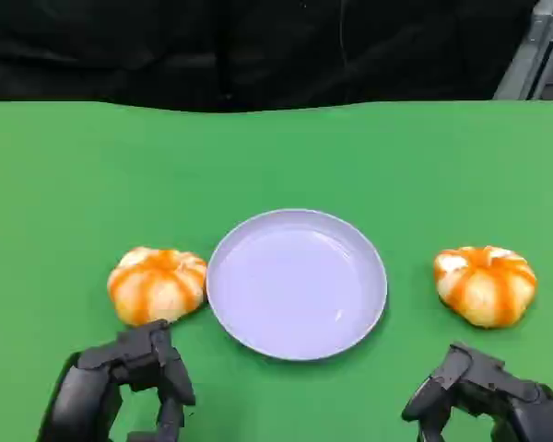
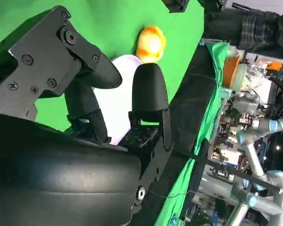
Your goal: Grasp the bread from the table and place it into the plate.
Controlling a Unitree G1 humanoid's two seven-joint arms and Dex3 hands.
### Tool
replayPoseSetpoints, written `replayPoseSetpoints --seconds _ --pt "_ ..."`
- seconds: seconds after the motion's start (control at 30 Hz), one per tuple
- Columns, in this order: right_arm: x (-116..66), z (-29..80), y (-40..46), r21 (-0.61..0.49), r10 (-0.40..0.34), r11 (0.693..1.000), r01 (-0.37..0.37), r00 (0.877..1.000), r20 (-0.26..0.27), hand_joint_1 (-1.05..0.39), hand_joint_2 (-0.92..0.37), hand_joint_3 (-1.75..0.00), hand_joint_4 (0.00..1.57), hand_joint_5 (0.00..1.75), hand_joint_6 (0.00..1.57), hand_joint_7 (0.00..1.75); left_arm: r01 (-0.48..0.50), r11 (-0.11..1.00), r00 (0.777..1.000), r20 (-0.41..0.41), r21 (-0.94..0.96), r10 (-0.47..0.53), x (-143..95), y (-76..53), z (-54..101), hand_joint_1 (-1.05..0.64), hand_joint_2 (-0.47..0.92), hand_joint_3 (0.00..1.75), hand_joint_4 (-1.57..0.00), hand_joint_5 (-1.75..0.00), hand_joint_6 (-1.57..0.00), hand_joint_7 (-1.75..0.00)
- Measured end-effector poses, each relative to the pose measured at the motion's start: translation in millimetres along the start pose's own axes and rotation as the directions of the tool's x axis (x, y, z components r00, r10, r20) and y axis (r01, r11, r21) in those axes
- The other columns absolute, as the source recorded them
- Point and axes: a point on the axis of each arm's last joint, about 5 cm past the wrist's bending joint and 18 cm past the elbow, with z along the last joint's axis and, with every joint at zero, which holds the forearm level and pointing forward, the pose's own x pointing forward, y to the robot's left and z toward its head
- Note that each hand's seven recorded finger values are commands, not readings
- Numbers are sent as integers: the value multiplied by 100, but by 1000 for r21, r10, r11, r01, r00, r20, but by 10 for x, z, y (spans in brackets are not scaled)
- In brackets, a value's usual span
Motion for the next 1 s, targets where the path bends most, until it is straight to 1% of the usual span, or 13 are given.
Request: replayPoseSetpoints --seconds 0.17,0.4,0.6,0.63,0.67,0.7,0.73,0.8,0.87,0.9,0.93,0.97,1.0 --pt "21 -2 6 -3 -3 1000 3 1000 6 -11 -24 -143 74 166 76 142 13 1000 1000 -20 -4 -13 11 -1 -14 -5 15 171 -93 -173 -90 -157" --pt "37 -7 15 0 -1 1000 1 1000 1 -10 -23 -144 76 164 77 141 15 999 996 -89 -50 -19 22 5 -24 -4 18 168 -92 -172 -90 -154" --pt "53 -18 18 -3 3 1000 -3 1000 -5 -11 -22 -145 77 164 78 141 23 999 996 -84 -49 -27 28 5 -25 -6 18 166 -89 -168 -86 -153" --pt "56 -23 19 -1 3 1000 -3 1000 -6 -11 -21 -146 77 164 78 141 29 999 997 -75 -37 -31 31 5 -22 -6 22 158 -85 -160 -82 -141" --pt "59 -27 20 0 3 1000 -3 1000 -7 -11 -21 -146 77 164 79 141 33 999 997 -66 -22 -34 35 7 -18 -6 24 155 -83 -157 -81 -136" --pt "60 -30 20 0 4 1000 -4 1000 -8 -11 -21 -147 77 164 79 140 29 1000 998 -59 -12 -30 39 9 -14 -9 33 134 -71 -142 -72 -113" --pt "60 -31 20 0 3 1000 -3 1000 -8 -11 -20 -147 77 164 79 140 21 1000 998 -57 3 -21 43 12 -11 -11 40 119 -66 -133 -68 -97" --pt "60 -30 25 0 1 1000 -1 1000 -8 -11 -20 -148 78 164 79 140 5 998 998 -61 58 -2 55 24 -6 -12 47 105 -62 -125 -66 -83" --pt "61 -29 33 2 -3 1000 3 1000 -8 -11 -20 -148 78 164 79 140 -8 995 998 -66 99 15 62 40 -3 -12 48 102 -61 -124 -66 -79" --pt "62 -29 35 3 -4 1000 4 1000 -8 -11 -20 -148 78 164 79 140 -11 994 998 -65 107 18 66 43 -2 -19 54 84 -52 -114 -55 -70" --pt "62 -28 38 4 -6 1000 6 1000 -8 -11 -21 -148 78 164 79 140 -9 990 998 -66 144 19 74 46 4 -28 69 50 -41 -105 -44 -57" --pt "65 -27 44 6 -7 1000 7 1000 -7 -10 -21 -148 78 165 79 141 4 977 997 -74 212 11 91 64 15 -32 77 32 -37 -101 -41 -51" --pt "68 -25 52 9 -7 1000 7 1000 -6 -10 -21 -149 78 165 79 141 24 954 997 -83 299 1 118 98 35 -37 83 20 -34 -99 -38 -46"
